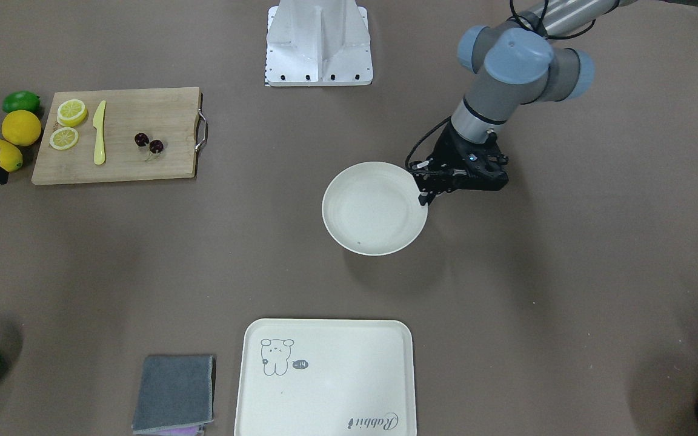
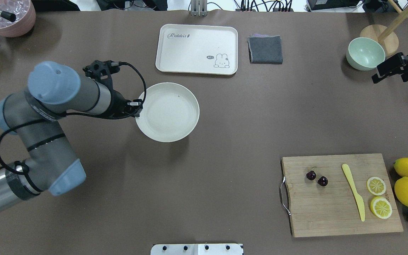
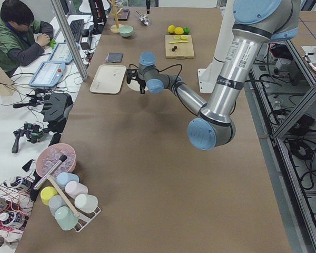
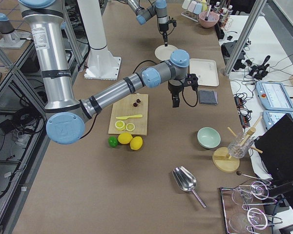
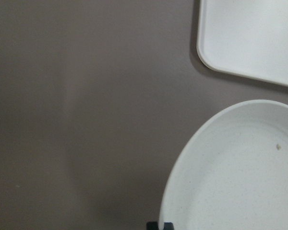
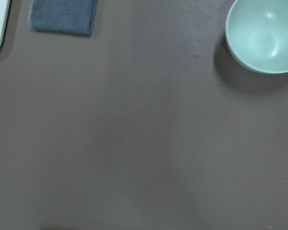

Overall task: Place red cherry on plate
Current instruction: 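Slide the white bowl to table center with the left gripper while the right arm enters, then release the bowl and raise the left gripper while the right gripper reaches for cherries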

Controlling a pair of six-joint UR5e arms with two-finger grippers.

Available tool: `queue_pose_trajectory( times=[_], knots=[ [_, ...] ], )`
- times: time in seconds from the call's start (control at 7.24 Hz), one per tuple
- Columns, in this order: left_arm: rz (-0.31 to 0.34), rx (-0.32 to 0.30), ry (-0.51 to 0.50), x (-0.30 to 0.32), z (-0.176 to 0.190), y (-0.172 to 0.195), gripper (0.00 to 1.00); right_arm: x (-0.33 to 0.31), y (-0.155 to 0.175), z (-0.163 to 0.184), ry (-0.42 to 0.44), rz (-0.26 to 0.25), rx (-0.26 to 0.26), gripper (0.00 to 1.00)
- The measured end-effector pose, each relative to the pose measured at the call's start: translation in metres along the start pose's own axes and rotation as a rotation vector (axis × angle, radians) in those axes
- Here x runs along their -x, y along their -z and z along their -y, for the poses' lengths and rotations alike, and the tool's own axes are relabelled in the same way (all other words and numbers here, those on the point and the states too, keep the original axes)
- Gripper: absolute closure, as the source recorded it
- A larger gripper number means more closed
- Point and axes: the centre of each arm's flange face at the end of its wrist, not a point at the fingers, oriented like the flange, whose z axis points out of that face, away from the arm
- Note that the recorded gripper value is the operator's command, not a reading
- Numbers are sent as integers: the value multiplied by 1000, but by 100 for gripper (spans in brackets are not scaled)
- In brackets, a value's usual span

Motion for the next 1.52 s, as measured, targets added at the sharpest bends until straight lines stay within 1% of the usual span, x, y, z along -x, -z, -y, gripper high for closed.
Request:
queue_pose_trajectory(
  times=[0.14,0.28,0.55,0.69,0.83,0.97,1.24,1.52],
  knots=[
    [0,-5,18,-24,-32,-21,100,20,-6,-2,10,11,11,0],
    [1,-6,33,-43,-56,-37,100,35,-14,-5,15,14,23,0],
    [11,-5,40,-60,-89,-59,100,61,-26,-12,26,8,34,0],
    [12,-7,41,-63,-97,-63,33,70,-30,-15,28,7,38,0],
    [10,-7,45,-64,-100,-63,3,79,-37,-18,35,0,44,0],
    [5,-12,49,-63,-97,-59,2,89,-46,-22,48,-12,50,0],
    [-3,-44,63,-59,-73,-46,2,114,-72,-34,107,-44,58,0],
    [4,-90,86,-45,-36,-33,2,136,-104,-59,216,-32,42,0]
  ],
)
